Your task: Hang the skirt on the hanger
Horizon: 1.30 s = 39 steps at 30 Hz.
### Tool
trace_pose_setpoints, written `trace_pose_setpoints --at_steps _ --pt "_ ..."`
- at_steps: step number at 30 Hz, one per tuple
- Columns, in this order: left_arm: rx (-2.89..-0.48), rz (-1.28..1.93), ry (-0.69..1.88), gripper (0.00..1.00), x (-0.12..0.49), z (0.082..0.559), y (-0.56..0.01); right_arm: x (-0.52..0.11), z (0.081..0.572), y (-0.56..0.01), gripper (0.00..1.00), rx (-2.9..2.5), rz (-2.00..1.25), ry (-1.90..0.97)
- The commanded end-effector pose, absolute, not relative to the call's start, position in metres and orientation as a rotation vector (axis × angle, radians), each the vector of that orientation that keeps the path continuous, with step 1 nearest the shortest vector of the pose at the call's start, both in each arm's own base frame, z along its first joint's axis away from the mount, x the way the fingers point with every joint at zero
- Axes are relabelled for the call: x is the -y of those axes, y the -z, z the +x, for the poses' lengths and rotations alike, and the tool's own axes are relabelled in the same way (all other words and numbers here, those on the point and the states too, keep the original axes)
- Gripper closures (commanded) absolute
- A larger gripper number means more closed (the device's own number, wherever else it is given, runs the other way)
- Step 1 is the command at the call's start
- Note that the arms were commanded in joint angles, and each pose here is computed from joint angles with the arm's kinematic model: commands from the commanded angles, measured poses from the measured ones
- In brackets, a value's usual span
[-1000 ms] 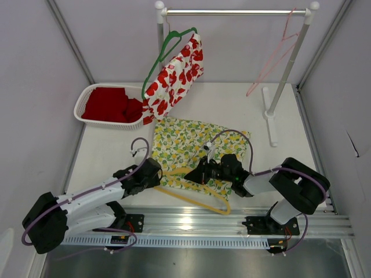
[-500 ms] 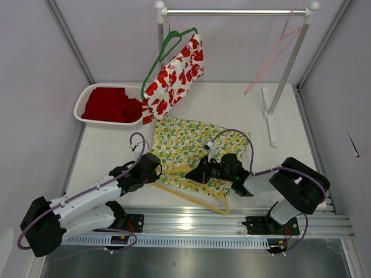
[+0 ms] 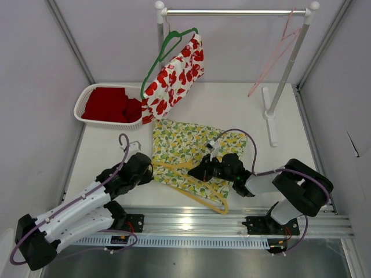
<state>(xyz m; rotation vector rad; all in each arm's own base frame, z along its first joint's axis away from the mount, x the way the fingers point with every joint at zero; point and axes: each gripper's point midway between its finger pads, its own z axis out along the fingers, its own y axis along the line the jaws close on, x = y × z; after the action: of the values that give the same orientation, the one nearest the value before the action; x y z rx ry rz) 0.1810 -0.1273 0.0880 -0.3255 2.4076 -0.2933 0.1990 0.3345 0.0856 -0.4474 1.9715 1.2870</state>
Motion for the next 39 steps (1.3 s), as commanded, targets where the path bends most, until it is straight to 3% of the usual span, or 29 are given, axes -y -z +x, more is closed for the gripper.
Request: trace_pose_setpoints --at_steps 1,10,13,18,21,26,39 --pt "-2.424 -0.415 0.274 1.00 0.111 0.174 -0.079 -0.316 0.207 -0.070 1.00 -2.005 -0.435 -1.149" --pt "-2.446 -0.532 0.301 1.00 0.111 0.184 -0.051 -0.308 0.203 -0.059 1.00 -2.033 -0.436 -1.107" --pt "-2.451 -0.556 0.328 0.95 0.116 0.185 -0.041 -0.304 0.203 -0.054 1.00 -2.046 -0.431 -1.089" --pt "-2.409 -0.488 0.364 0.58 0.123 0.195 -0.055 -0.306 0.202 -0.052 1.00 -2.050 -0.441 -1.091" --pt "-2.316 -0.392 0.425 0.44 0.130 0.202 -0.086 -0.307 0.202 -0.051 1.00 -2.052 -0.447 -1.092" --pt "-2.247 -0.145 0.512 0.41 0.166 0.194 -0.114 -0.308 0.203 -0.051 1.00 -2.058 -0.451 -1.086" --pt "-2.231 0.343 0.501 0.38 0.268 0.171 -0.101 -0.305 0.205 -0.050 1.00 -2.077 -0.447 -1.073"
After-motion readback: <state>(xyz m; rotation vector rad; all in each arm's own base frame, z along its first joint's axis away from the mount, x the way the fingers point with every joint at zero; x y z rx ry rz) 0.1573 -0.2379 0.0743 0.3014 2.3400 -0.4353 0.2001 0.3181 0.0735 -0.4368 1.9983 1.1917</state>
